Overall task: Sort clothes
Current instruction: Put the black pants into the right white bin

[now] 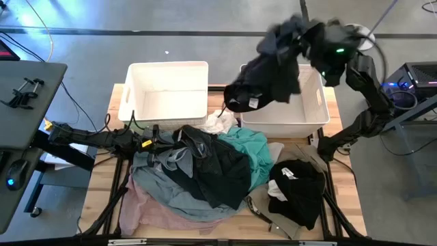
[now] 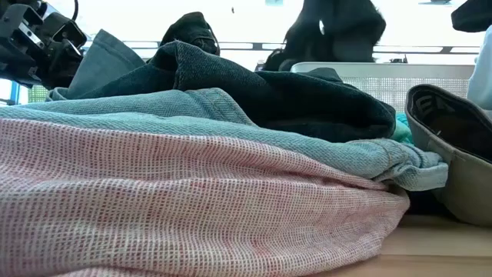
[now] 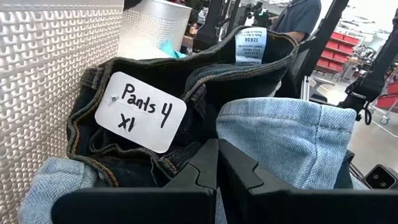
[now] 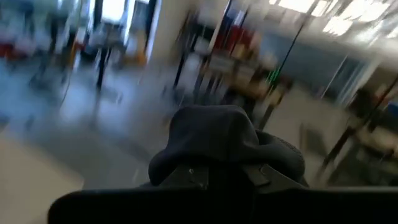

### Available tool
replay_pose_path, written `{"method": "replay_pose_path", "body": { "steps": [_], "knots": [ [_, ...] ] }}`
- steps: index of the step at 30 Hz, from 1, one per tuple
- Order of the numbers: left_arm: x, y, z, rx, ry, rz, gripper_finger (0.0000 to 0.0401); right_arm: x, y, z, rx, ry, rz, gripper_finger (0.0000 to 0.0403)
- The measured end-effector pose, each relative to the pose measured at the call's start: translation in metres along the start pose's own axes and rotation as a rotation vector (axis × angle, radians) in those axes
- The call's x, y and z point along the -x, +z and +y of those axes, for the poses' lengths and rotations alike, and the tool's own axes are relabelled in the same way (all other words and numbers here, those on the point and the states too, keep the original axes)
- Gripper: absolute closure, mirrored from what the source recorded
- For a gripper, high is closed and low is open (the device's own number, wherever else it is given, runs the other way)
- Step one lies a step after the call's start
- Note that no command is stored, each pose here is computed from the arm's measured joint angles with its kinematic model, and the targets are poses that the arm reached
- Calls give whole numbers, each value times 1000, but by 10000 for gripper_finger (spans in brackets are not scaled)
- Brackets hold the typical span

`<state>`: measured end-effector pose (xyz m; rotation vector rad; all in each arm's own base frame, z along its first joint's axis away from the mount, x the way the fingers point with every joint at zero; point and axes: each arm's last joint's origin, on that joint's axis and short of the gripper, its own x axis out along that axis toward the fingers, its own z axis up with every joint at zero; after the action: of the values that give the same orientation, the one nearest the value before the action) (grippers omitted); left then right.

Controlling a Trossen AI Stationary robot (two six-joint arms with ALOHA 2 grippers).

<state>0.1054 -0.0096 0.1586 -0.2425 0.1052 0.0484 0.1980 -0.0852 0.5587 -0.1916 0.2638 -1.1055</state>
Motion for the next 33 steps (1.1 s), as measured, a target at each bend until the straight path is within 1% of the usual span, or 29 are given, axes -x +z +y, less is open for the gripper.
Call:
{"method": "replay_pose_path", "body": {
  "steps": [2, 4, 7, 8, 9, 10, 12, 14, 17, 20, 22, 25, 28, 30, 32, 33],
  "knots": [
    [0, 0, 0, 0, 0, 0, 401, -4, -21, -1, -11, 39, 169, 389],
    [0, 0, 0, 0, 0, 0, 401, -6, -41, -2, -22, 52, 344, 389],
    [0, 0, 0, 0, 0, 0, 401, -9, -63, -4, -33, -15, 557, 389],
    [0, 0, 0, 0, 0, 0, 401, -14, -66, -2, -68, -33, 568, 389],
    [0, 0, 0, 0, 0, 0, 401, -18, -69, 0, -90, -10, 577, 389],
    [0, 0, 0, 0, 0, 0, 401, -22, -74, 5, -104, 38, 603, 389],
    [0, 0, 0, 0, 0, 0, 401, -34, -80, 18, -138, 133, 600, 389],
    [0, 0, 0, 0, 0, 1, 401, -47, -96, 32, -125, 172, 651, 389],
    [0, 0, 0, 0, 0, 2, 401, -70, -132, 54, -77, 180, 760, 389],
    [0, 0, 0, 0, 0, 2, 401, -84, -177, 67, -11, 174, 912, 389],
    [0, 0, 0, 0, 0, 2, 401, -91, -207, 74, 4, 187, 1000, 389],
    [0, 0, 0, 0, 0, 2, 401, -97, -251, 79, 7, 235, 1127, 389],
    [0, 0, 0, 0, 0, 2, 401, -100, -280, 77, -19, 222, 1212, 380],
    [0, 0, 0, 0, 0, 2, 401, -101, -291, 72, -39, 207, 1252, 365],
    [0, 0, 0, 0, 0, 2, 401, -102, -295, 66, -67, 191, 1286, 342],
    [0, 0, 0, 0, 0, 1, 401, -103, -295, 63, -91, 201, 1299, 327]
  ]
}}
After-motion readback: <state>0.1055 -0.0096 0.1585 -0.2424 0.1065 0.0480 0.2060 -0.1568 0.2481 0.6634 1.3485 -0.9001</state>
